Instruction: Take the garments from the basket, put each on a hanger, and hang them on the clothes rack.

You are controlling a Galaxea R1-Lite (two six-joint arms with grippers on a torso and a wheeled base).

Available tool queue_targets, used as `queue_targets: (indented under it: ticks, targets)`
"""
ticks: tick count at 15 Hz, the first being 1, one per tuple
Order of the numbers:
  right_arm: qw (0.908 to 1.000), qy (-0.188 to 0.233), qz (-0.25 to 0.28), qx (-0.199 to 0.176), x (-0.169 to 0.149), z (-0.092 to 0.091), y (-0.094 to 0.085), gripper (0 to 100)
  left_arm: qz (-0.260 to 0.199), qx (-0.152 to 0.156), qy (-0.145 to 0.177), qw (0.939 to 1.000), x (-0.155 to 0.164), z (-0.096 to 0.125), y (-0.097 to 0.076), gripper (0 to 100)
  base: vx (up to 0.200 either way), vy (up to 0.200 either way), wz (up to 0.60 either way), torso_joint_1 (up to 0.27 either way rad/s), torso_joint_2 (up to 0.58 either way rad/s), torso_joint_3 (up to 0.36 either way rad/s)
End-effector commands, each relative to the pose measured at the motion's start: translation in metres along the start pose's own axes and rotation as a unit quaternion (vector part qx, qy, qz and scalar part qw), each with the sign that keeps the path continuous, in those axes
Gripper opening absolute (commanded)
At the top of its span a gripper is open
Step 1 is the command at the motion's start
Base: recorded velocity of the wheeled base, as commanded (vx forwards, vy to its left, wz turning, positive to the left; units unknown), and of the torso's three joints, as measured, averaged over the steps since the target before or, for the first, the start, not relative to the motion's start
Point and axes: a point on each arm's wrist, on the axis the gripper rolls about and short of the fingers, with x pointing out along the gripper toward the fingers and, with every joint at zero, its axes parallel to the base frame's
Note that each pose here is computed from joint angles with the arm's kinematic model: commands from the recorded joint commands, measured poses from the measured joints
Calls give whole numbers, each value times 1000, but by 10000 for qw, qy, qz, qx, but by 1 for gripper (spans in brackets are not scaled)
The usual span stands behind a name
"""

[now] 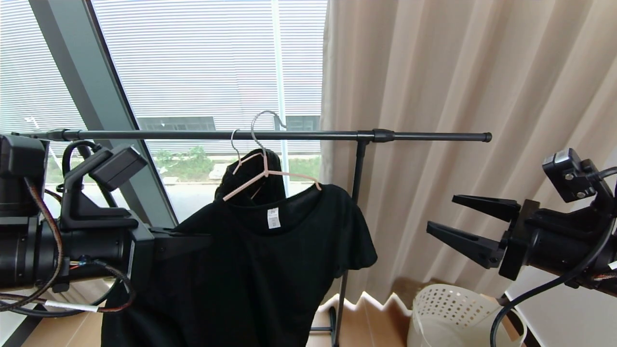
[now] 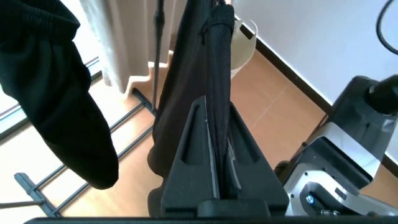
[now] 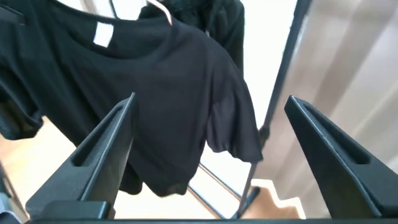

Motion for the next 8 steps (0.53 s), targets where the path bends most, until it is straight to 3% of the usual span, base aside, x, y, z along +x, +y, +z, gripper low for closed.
queue_targets:
  ticks: [1, 5, 8]
  targets:
    - [9999, -4, -125, -18, 5, 10, 3, 100, 88, -135, 91, 9998, 14, 7, 8, 0, 0, 0, 0, 0, 0, 0]
    - [9996, 34, -266, 66, 7, 13, 4, 100, 239, -219, 234, 9992, 34, 15, 19, 0, 0, 0, 0, 0, 0, 0]
    - [9996, 49, -267, 71, 8, 12, 4, 100, 673, -499, 355, 9959, 68, 31, 29, 0, 0, 0, 0, 0, 0, 0]
